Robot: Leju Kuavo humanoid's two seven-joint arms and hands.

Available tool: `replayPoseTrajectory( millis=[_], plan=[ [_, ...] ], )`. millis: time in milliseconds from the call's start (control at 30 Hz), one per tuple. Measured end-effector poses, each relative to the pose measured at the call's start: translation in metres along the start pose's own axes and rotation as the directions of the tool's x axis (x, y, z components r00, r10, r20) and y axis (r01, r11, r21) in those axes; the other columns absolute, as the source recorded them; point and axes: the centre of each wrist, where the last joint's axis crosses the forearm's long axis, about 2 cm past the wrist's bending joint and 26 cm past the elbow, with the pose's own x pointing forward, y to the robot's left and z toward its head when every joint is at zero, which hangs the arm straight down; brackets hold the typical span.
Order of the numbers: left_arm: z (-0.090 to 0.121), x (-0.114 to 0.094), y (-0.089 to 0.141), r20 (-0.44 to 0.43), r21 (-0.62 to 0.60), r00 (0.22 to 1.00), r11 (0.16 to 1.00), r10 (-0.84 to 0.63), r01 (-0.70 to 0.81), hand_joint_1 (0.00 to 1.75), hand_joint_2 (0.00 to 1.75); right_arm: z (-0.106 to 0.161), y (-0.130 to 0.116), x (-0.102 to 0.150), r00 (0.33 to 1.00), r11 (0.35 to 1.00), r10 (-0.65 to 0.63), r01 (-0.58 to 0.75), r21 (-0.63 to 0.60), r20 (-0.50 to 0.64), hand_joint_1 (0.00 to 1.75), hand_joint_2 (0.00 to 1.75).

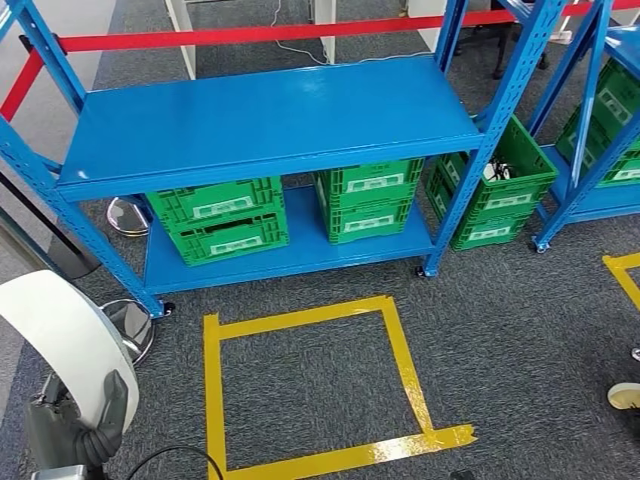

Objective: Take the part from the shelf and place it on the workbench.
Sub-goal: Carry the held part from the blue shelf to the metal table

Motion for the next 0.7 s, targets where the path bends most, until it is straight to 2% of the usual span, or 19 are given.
replayPoseTrajectory(
  millis=[467, 700],
  plan=[
    [0.000, 0.000, 0.000, -0.003, 0.005, 1.000, 1.000, 0.001, -0.001, 1.75, 1.75, 0.000, 0.001, 0.002, 1.000, 1.000, -0.005, 0.005, -0.002, 0.007, 0.00, 1.75],
    [0.004, -0.001, 0.003, -0.013, -0.032, 1.000, 0.999, -0.001, 0.000, 1.75, 1.75, -0.002, 0.004, 0.008, 0.980, 0.990, -0.134, 0.138, -0.016, 0.150, 0.00, 1.75]
  ],
)
